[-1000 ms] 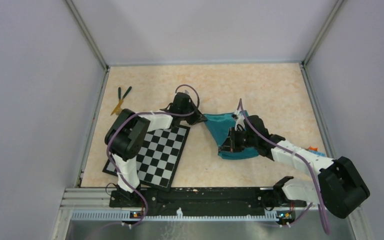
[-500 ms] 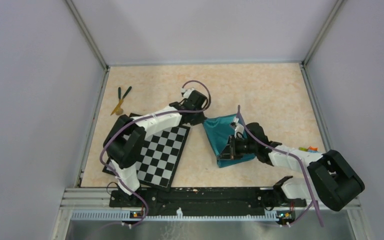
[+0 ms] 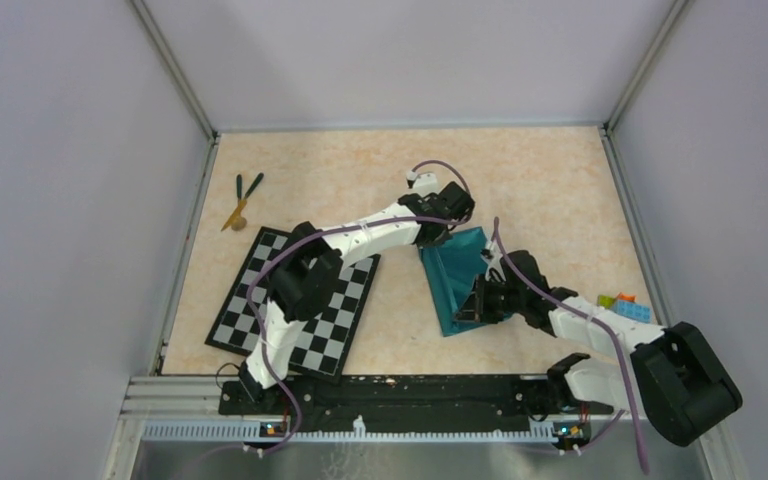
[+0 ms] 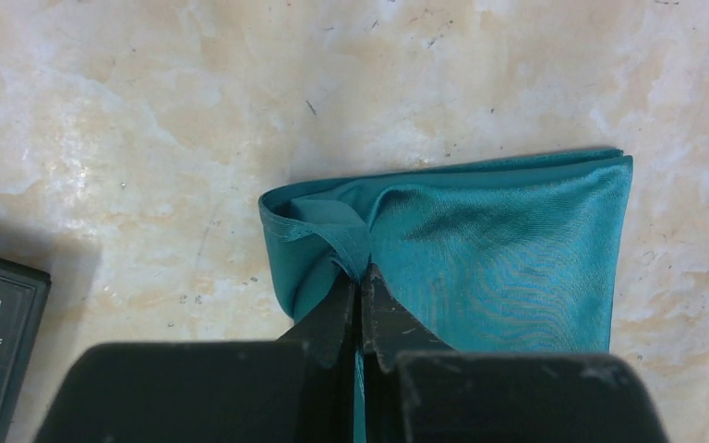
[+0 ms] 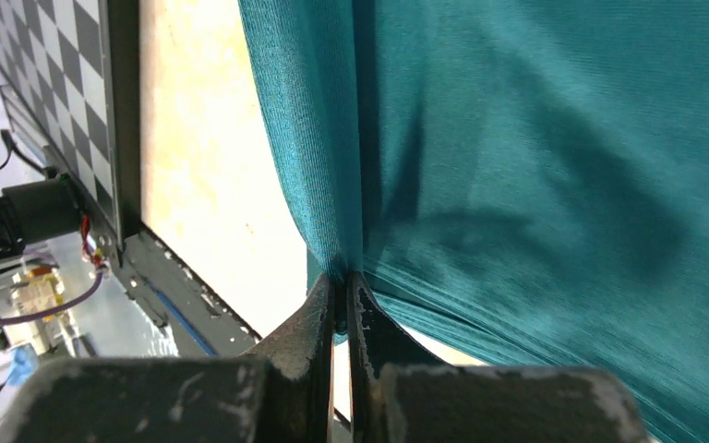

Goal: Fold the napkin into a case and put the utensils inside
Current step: Fold the lower triangle-folded napkin at the center of the board.

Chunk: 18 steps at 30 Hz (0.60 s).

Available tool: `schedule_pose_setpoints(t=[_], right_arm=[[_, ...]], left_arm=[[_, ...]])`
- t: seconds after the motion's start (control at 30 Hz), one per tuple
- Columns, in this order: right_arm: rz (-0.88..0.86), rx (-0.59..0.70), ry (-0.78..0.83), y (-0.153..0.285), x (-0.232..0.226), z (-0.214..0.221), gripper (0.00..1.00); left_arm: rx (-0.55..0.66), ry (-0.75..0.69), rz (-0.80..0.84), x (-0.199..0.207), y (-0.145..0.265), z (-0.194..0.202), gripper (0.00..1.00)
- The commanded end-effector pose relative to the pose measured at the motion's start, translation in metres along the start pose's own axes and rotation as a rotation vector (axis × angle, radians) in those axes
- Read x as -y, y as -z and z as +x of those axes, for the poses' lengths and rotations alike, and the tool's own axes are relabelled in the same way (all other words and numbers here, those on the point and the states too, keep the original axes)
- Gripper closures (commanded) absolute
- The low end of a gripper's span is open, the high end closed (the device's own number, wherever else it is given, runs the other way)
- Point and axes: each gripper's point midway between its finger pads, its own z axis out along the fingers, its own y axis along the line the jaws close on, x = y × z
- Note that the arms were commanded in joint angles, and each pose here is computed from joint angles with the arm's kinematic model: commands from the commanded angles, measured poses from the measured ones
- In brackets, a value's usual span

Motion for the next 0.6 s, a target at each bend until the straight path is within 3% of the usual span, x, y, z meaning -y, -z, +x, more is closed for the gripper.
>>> schedule_pose_setpoints(t=[0.0,0.57], right_arm=[[0.095,-0.033,-0.020,0.012,0.019,0.014,1.00],[0.143,-0.016,-0.007,0.016,0.028,0.013,1.00]], left_arm=[[0.099,0.047,-0.019,0.007,-0.003,-0.033,1.00],[0.041,-0.055,0.139,0.051,-0.020,-0.008,0.97]])
